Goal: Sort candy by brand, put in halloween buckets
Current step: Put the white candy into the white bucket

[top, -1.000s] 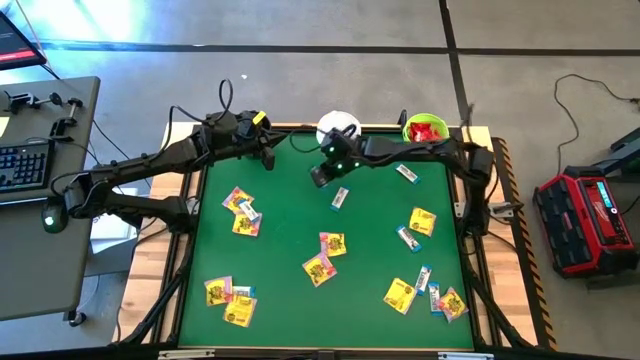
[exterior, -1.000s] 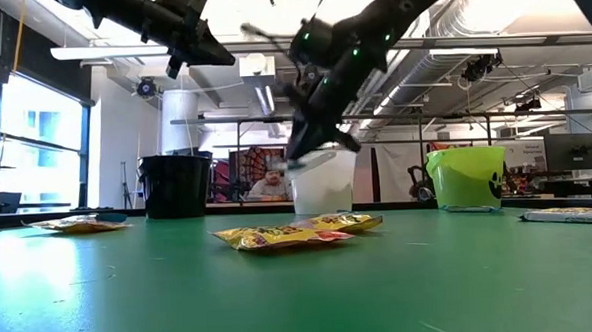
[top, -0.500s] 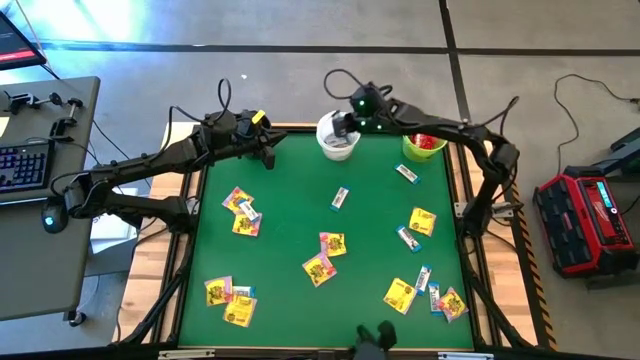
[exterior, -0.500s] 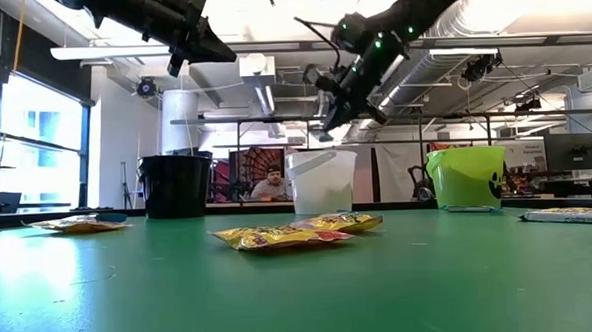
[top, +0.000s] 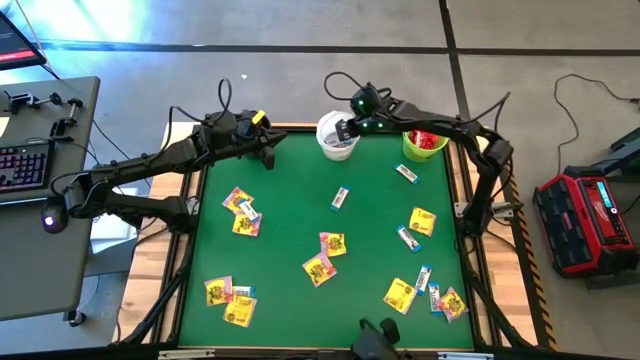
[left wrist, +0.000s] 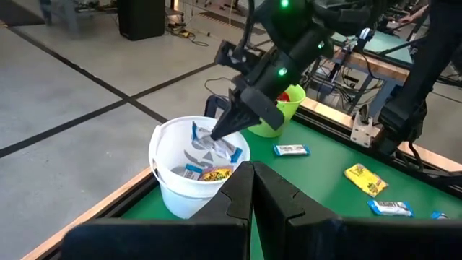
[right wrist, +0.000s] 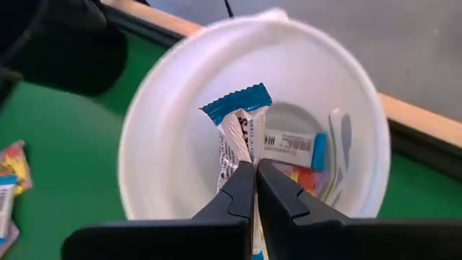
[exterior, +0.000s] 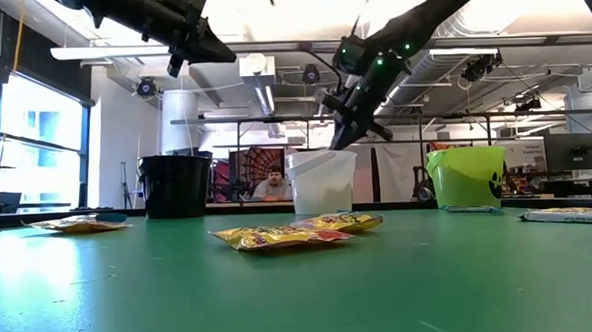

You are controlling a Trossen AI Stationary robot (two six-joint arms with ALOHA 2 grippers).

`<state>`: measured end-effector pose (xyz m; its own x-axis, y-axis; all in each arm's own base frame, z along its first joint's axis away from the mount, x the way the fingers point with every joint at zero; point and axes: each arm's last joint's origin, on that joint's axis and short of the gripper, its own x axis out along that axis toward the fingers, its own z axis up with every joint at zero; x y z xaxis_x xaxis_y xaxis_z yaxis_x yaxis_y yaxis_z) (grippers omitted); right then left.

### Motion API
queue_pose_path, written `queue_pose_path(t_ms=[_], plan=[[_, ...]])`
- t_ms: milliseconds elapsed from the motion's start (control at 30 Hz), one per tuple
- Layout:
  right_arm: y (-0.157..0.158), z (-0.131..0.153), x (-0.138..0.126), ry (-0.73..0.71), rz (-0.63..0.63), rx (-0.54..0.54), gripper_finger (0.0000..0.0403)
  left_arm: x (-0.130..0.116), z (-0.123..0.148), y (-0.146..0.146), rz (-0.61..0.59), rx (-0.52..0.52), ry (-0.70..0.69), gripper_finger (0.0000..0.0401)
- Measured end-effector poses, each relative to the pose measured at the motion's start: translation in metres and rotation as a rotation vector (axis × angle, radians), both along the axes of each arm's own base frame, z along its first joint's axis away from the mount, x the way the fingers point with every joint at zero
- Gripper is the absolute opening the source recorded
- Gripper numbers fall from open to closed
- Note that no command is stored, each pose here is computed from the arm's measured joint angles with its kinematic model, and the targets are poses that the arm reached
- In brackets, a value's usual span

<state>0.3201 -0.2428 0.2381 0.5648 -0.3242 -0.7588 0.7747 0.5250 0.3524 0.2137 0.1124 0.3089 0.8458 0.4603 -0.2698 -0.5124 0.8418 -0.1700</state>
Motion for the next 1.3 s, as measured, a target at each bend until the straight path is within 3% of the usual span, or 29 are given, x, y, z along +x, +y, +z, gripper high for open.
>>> queue_pose_path(t_ms=[267, 533, 733, 900, 1067, 1300], plan=[[0.007, -0.008, 0.005, 0.059, 0.048, -0.004, 0.0009, -0.001, -0.004, -0.001, -0.004, -0.017, 0.035, 0.0000], [0.007, -0.006, 0.005, 0.056, 0.065, -0.011, 0.0113, -0.003, -0.010, -0.002, -0.039, -0.023, 0.111, 0.0000], [0.013, 0.021, -0.002, -0.004, 0.088, -0.080, 0.0161, -0.005, -0.018, -0.006, -0.118, -0.066, 0.189, 0.0000], [0.027, 0.058, -0.014, -0.069, 0.134, -0.178, 0.0162, -0.008, -0.029, -0.018, -0.254, -0.082, 0.325, 0.0000], [0.050, 0.083, -0.015, -0.101, 0.268, -0.286, 0.0154, -0.012, -0.042, -0.036, -0.392, -0.045, 0.521, 0.0000], [0.077, 0.056, -0.005, -0.120, 0.390, -0.199, 0.0168, -0.024, -0.056, -0.045, -0.514, 0.076, 0.804, 0.0000]])
